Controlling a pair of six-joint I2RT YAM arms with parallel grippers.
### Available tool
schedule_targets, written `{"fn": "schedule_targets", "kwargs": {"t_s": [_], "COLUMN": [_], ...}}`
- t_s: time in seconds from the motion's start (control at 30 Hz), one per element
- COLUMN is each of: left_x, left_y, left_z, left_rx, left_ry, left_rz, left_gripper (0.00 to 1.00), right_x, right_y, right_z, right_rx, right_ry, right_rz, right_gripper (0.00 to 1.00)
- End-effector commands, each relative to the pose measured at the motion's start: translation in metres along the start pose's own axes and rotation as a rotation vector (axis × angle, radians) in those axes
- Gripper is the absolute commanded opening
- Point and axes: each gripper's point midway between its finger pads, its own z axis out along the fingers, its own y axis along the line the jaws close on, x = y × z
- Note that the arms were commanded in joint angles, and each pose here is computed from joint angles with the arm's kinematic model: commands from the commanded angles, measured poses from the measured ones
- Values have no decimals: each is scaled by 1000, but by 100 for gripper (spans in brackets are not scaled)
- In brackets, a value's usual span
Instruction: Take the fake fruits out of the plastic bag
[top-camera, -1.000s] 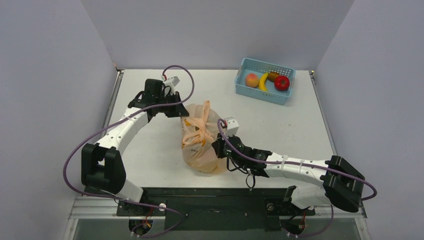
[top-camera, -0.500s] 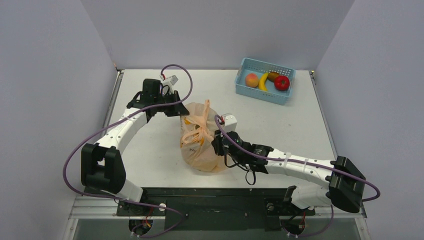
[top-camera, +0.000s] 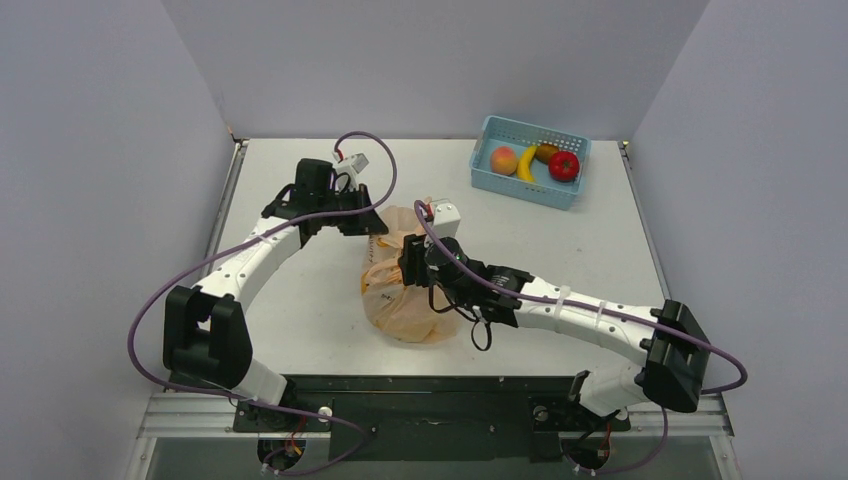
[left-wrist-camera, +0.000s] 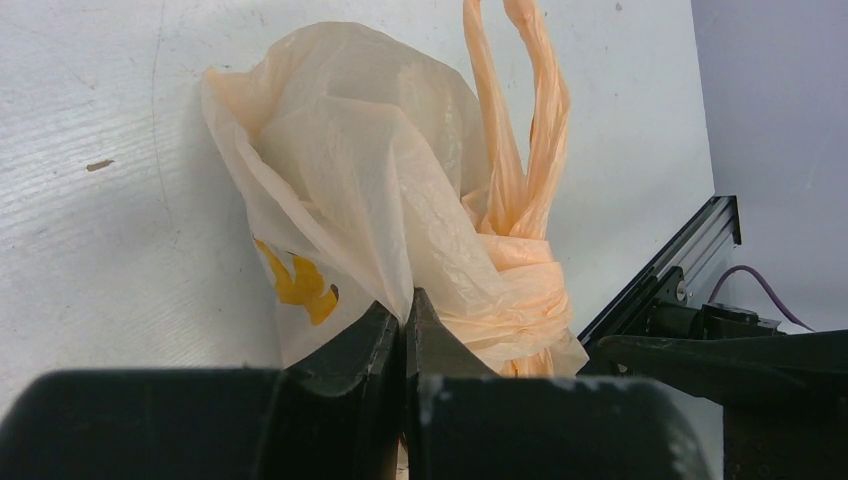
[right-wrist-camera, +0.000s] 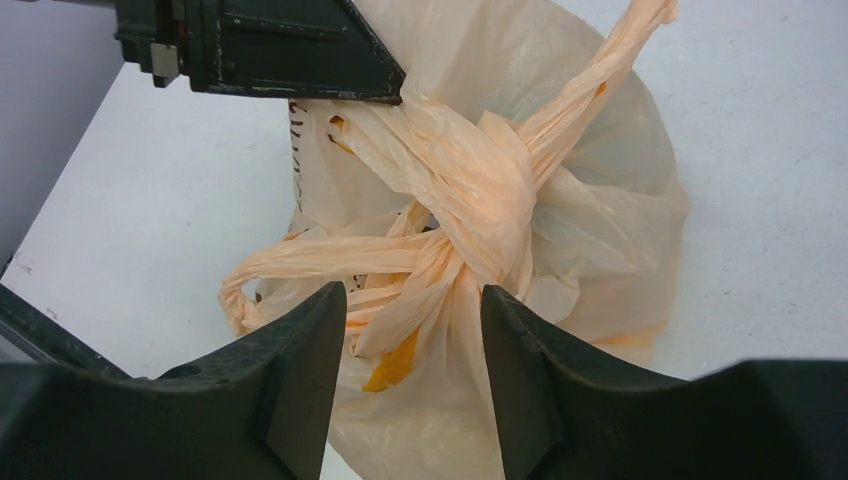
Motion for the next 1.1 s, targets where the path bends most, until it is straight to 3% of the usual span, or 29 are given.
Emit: {"fn": "schedule_targets", "kwargs": {"t_s": [0.0, 0.4, 0.43, 0.53, 0.67, 0.77, 0.97, 1.07], "left_x": [-19, -24, -24, -27, -27, -27, -36, -39], "left_y": [-14, -9, -8, -7, -5, -2, 9, 19], "left_z": [-7, -11, -12, -14, -13, -14, -24, -31], "left_rx": [35, -4, -7, -20, -19, -32, -118, -184], "left_ry": [-66, -94, -98, -115, -114, -128, -192, -230], "left_rz": [69, 72, 72, 77, 71, 71, 67, 63], "left_gripper": [0, 0, 0, 0, 0, 0, 0, 0], "right_x": [-3, 26, 30, 31, 30, 30, 33, 27], "right_y": [8, 2, 0, -1, 2, -1, -6, -7], "right_z": [11, 32, 34, 36, 35, 35, 28, 15], "right_rx": [2, 61, 68, 77, 77, 111, 137, 123], "right_ry": [-4, 40, 45, 47, 32, 11, -23, -95], "right_rz": [15, -27, -33, -46, -54, -70, -90, -81], "right_gripper": [45, 28, 28, 43, 47, 39, 2, 0]}}
